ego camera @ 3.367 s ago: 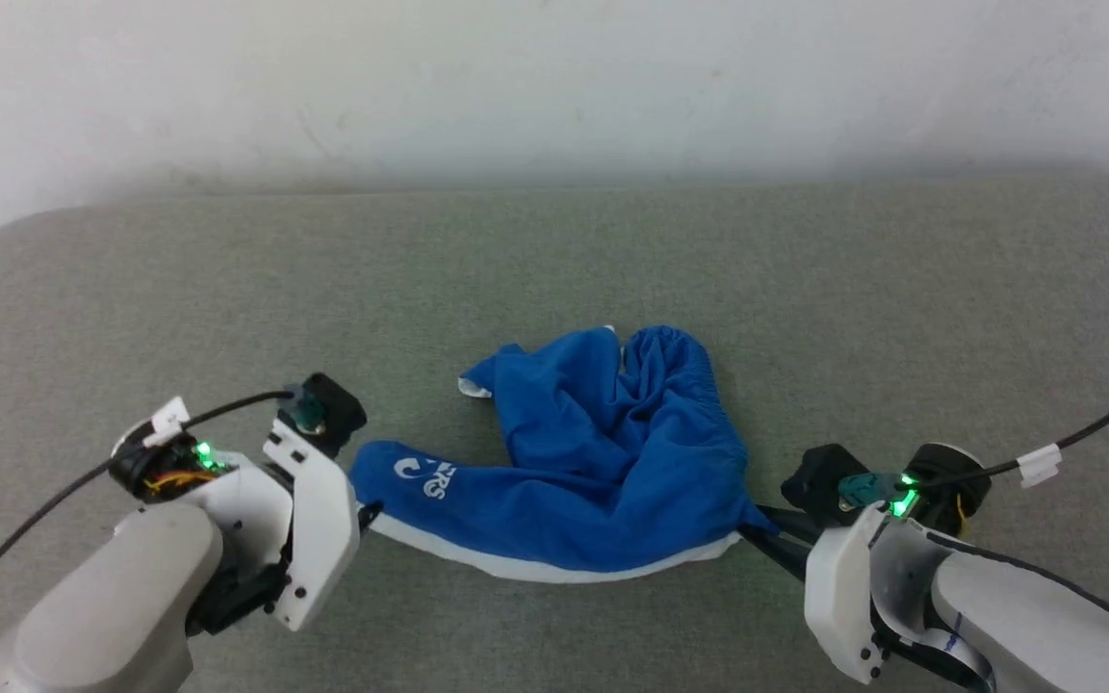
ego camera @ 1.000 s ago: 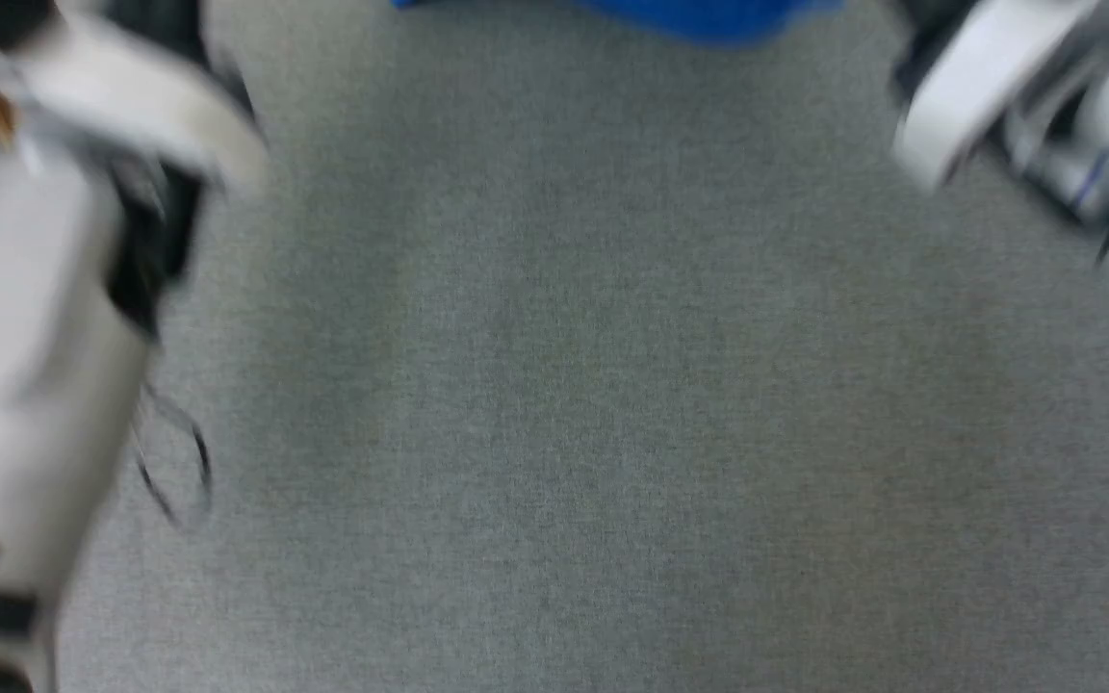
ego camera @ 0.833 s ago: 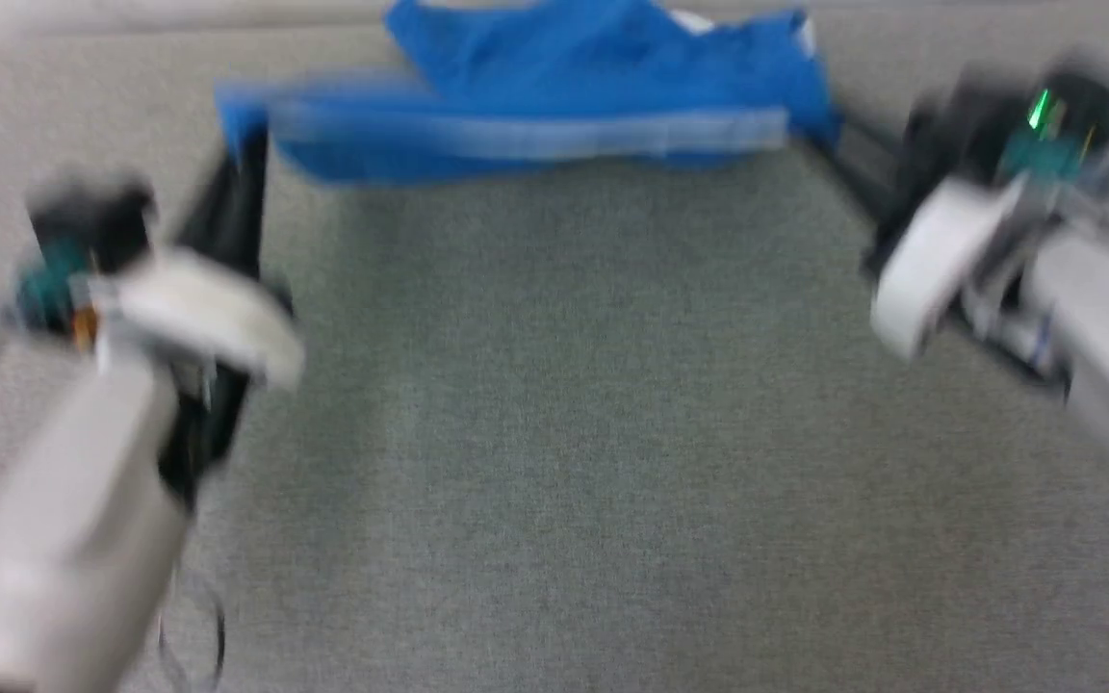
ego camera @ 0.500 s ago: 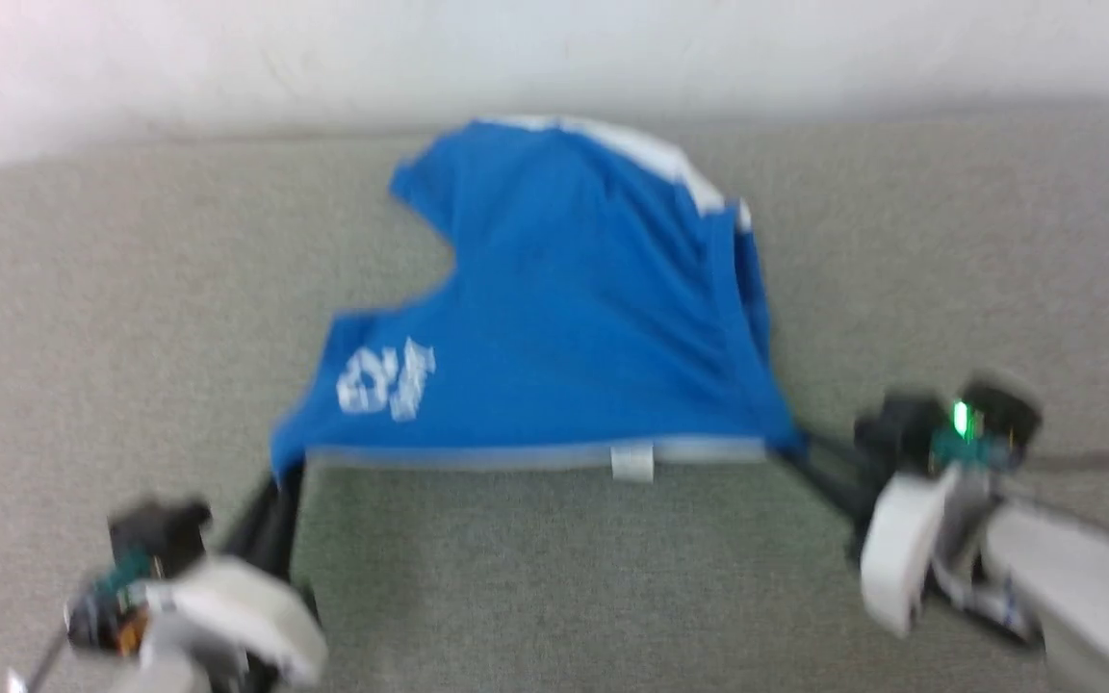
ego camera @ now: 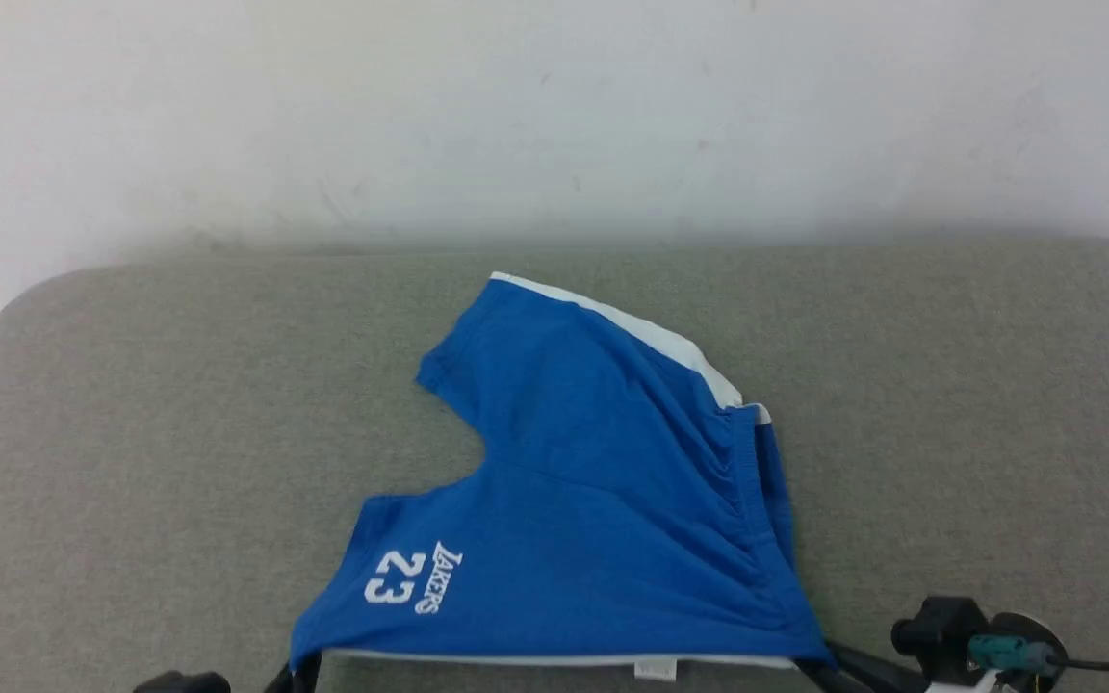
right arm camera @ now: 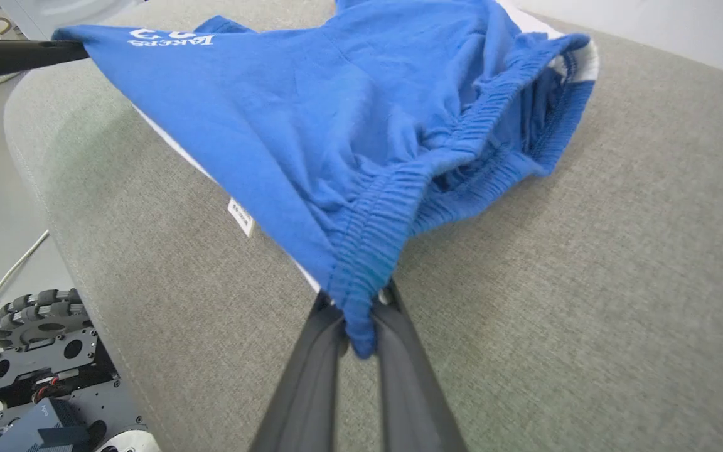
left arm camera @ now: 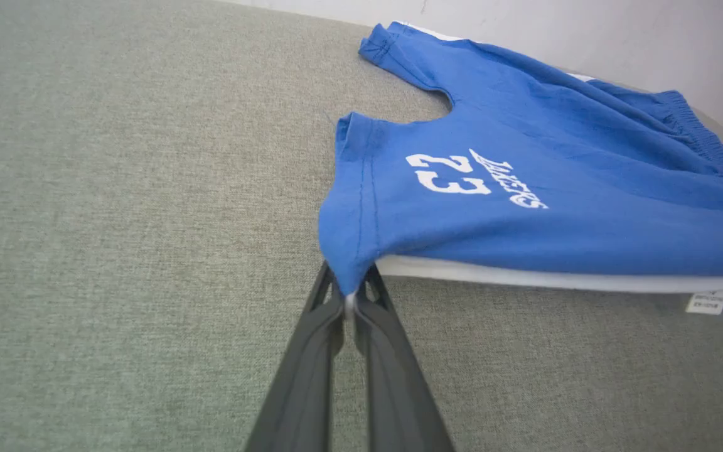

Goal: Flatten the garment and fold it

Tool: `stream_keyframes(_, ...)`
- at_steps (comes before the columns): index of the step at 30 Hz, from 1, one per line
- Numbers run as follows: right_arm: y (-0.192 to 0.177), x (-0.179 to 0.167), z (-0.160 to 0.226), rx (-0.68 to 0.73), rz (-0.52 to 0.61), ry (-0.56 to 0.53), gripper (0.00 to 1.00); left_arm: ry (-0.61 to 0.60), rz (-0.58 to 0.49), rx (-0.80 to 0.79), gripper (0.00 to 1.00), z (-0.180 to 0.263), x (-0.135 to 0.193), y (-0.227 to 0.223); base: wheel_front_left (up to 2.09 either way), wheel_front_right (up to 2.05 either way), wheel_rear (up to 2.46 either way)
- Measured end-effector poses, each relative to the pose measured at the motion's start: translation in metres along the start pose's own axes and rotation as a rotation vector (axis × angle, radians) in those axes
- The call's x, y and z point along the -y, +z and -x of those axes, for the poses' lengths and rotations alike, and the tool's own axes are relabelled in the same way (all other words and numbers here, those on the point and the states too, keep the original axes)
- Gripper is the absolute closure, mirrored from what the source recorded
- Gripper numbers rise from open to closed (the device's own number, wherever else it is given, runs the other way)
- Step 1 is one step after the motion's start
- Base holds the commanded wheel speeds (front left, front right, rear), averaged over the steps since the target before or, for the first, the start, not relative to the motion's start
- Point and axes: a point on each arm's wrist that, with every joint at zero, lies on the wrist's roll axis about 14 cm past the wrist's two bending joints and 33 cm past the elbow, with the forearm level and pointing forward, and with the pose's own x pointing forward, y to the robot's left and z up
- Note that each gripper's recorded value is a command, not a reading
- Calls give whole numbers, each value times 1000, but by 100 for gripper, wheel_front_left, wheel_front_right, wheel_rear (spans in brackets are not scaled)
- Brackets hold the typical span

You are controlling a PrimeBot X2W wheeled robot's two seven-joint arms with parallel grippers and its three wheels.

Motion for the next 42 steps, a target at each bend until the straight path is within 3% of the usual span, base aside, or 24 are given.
stream_keyframes(5,32,9,-8,92,18,-42,100,-28,-54,83,100,-15,5,32,0,0,0)
stream_keyframes(12,63,33,-24,140,48,-107,100,-142,-217,215,100,-74,27,104,0,0,0)
stream_keyframes(16,80,56,-36,161,74,-151,100,-200,-303,231,100,-117,41,132,0,0,0)
stream_keyframes(21,93,80,-58,167,82,-182,100,-230,-337,202,100,-171,50,148,0,0,0)
stream_keyframes(29,80,123,-95,93,51,-231,100,-265,-403,65,100,-251,57,124,0,0,0)
stream_keyframes(36,34,143,-115,-64,29,-245,100,-279,-497,-210,100,-290,50,50,0,0,0)
stream_keyframes(38,33,146,-117,-64,30,-248,100,-280,-512,-232,100,-298,50,47,0,0,0)
stream_keyframes(39,32,147,-117,-63,26,-250,96,-281,-519,-238,100,-301,52,48,0,0,0)
stream_keyframes(40,33,147,-116,-53,18,-252,65,-284,-521,-239,100,-303,54,48,0,0,0)
stream_keyframes(41,34,147,-115,-46,13,-253,18,-287,-520,-243,92,-303,56,47,0,0,0)
stream_keyframes(42,36,146,-114,-38,16,-253,0,-287,-517,-246,38,-302,56,47,0,0,0)
